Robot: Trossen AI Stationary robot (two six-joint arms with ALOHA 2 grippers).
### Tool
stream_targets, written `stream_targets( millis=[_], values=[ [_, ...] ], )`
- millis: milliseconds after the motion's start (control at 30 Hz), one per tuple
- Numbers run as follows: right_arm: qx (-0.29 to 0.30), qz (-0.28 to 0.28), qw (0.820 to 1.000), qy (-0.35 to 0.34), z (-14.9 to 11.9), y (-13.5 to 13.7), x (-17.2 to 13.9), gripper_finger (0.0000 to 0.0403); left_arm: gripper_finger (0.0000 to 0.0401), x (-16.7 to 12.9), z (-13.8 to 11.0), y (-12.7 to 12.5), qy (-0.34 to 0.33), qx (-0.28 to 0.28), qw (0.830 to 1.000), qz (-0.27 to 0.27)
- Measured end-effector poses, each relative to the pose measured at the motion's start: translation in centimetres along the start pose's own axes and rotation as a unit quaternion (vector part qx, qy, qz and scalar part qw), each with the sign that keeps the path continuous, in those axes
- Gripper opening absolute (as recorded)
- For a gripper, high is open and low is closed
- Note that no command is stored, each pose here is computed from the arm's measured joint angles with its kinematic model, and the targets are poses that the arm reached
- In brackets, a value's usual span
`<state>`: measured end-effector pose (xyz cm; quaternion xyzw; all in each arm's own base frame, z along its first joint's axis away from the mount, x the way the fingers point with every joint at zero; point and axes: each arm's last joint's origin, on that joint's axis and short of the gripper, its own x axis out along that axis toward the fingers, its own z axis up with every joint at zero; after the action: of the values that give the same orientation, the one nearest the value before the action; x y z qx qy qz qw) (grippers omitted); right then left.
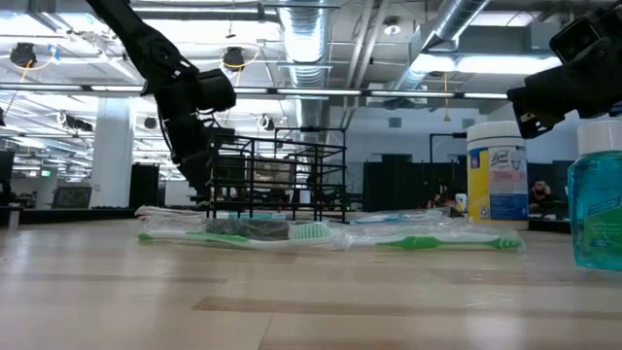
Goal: Pick & Place toothbrushing station
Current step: Put the orange toothbrush into the wire organizer
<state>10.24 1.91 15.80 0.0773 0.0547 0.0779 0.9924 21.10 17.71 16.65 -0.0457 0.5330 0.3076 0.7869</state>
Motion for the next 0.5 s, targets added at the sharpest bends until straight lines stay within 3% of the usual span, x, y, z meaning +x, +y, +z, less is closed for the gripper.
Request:
stream_targets(
  millis=[233, 500],
  values=[
    [0.000, -0.002, 1.000, 0.000, 0.0, 0.0, 0.0, 0.0109, 0.0161, 0.4, 0.1, -0.1, -0.002, 0.000, 1.000, -0.004],
    [0.003, -0.012, 1.000, -0.001, 0.0, -0.3, 0.0, 0.0109, 0.0165, 1.3, 0.1, -0.3, 0.004, 0.002, 1.000, -0.006]
  ],
)
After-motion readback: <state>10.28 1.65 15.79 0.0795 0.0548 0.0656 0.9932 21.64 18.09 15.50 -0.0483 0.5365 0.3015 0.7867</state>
